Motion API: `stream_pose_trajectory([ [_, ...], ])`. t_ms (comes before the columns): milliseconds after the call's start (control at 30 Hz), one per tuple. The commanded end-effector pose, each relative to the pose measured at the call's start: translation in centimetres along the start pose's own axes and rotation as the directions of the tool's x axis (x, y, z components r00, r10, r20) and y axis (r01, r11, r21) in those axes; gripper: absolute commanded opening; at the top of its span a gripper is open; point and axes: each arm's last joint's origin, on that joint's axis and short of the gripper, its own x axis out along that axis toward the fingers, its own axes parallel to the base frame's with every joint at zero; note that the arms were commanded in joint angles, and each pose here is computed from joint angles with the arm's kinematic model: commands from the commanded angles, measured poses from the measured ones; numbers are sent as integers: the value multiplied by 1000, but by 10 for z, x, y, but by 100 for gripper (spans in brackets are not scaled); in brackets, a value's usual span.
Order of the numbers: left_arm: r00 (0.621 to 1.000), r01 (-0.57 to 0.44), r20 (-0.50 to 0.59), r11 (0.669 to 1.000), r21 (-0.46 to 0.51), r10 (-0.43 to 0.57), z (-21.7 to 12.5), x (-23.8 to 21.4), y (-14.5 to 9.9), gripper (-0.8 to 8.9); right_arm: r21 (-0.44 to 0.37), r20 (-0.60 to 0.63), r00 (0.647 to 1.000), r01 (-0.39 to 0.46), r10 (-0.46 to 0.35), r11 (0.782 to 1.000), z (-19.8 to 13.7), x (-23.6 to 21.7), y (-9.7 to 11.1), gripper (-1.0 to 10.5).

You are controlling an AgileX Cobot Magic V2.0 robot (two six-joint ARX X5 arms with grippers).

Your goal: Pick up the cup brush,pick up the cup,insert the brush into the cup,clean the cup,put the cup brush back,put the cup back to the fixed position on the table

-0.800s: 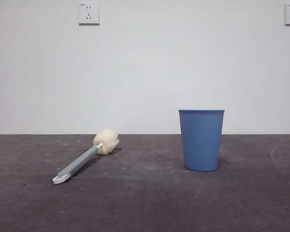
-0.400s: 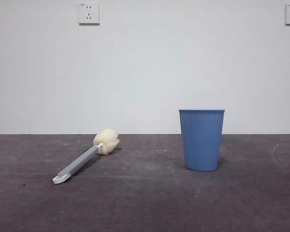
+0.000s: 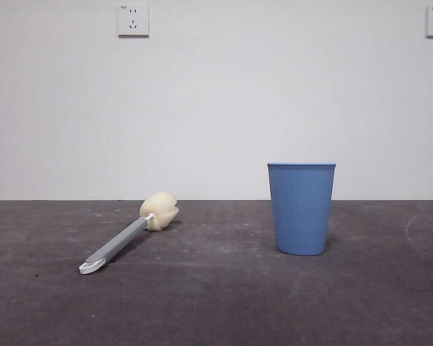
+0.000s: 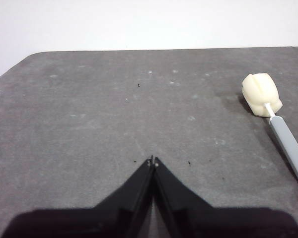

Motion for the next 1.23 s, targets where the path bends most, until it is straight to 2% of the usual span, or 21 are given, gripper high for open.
stream_pose_trajectory([
  [33,1000,-6,-6,1000,-9,6,-4,1,0,-3,-1,6,1000,0,0,1000,0,0,0,2],
  [100,1000,-6,-6,1000,-9,6,-4,1,0,-3,-65,18,1000,16,-15,998,1,-1,0,2],
  [167,1000,-6,-6,1000,-9,6,-4,1,1,-3,-121,65,995,85,-77,989,3,-3,-1,2],
  [233,1000,-6,-6,1000,-9,6,-4,1,0,-3,-135,175,970,195,-170,971,7,-10,-3,2],
  [300,1000,-6,-6,1000,-9,6,-4,1,0,-3,-135,286,940,233,-187,963,11,-18,-3,2],
  [400,1000,-6,-6,1000,-9,6,-4,1,0,-3,-123,426,878,294,-217,948,9,-32,-2,2],
  [533,1000,-6,-6,1000,-9,6,-4,1,0,-3,-94,559,768,434,-313,896,-1,-35,-9,2],
  [600,1000,-6,-6,1000,-9,6,-4,1,0,-3,-80,610,723,464,-325,882,-9,-30,-13,2],
  [733,1000,-6,-6,1000,-9,6,-4,1,0,-3,-31,691,632,511,-351,859,-32,-11,-28,2],
  [833,1000,-6,-6,1000,-9,6,-4,1,0,-3,20,721,586,515,-369,857,-51,12,-42,2],
  [900,1000,-6,-6,1000,-9,6,-4,1,0,-3,53,728,567,515,-386,856,-64,26,-52,2],
  [1000,1000,-6,-6,1000,-9,6,-4,1,0,-3,97,717,556,519,-421,849,-82,46,-65,2],
  [1100,1000,-6,-6,1000,-9,6,-4,1,0,-3,135,693,559,520,-455,844,-98,62,-76,2],
  [1233,1000,-6,-7,1000,-9,6,-4,1,0,-3,163,648,580,527,-493,834,-110,77,-87,2],
])
